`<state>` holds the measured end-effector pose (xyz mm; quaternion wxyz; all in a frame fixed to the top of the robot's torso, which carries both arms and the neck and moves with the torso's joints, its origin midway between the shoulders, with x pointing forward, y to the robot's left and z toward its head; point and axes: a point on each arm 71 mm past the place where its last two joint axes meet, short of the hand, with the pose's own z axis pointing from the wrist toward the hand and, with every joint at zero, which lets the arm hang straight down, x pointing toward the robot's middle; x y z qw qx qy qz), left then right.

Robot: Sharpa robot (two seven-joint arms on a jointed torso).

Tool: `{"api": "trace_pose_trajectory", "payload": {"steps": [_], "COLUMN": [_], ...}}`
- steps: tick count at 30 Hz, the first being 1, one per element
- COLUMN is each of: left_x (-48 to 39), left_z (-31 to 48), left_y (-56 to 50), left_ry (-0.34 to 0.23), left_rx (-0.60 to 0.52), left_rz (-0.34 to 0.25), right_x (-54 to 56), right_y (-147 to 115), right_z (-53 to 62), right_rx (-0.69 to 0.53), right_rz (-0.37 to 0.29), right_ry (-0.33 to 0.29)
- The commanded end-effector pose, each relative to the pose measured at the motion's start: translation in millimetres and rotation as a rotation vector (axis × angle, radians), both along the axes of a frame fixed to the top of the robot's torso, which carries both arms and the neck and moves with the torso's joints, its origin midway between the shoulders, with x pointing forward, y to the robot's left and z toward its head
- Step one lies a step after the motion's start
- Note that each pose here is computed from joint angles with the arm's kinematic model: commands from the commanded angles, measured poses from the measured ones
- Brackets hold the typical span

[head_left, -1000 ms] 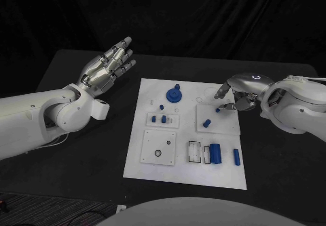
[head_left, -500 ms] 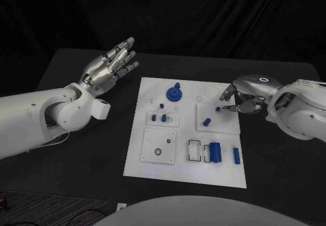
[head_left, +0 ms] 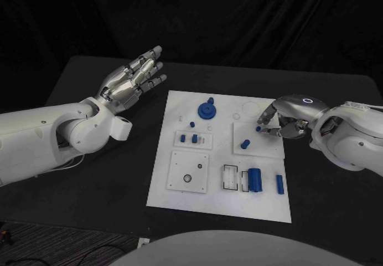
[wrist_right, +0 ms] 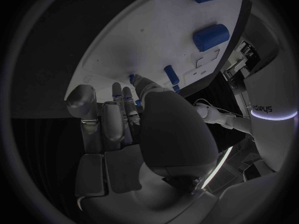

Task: Assemble the parts on the task board

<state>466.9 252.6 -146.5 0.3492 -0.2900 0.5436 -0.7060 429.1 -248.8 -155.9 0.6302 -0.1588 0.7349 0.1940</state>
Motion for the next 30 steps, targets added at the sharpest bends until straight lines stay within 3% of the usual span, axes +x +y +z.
{"api": "trace_pose_trajectory", "payload": {"steps": [1, 30], "left_x": [-0.5, 0.8], "left_z": [-0.5, -5.1], "left_y": [-2.3, -6.8], "left_ry": [0.006, 0.031], "left_rx": [-0.014, -0.008], "left_rz": [-0.019, -0.046], "right_x": [1.4, 1.8], "right_y": [0.8, 13.4], "right_z": [0.0, -14.9], "right_rx": [0.012, 0.023], "right_rz": [-0.005, 0.036], "right_ry": [-0.026, -0.007]}}
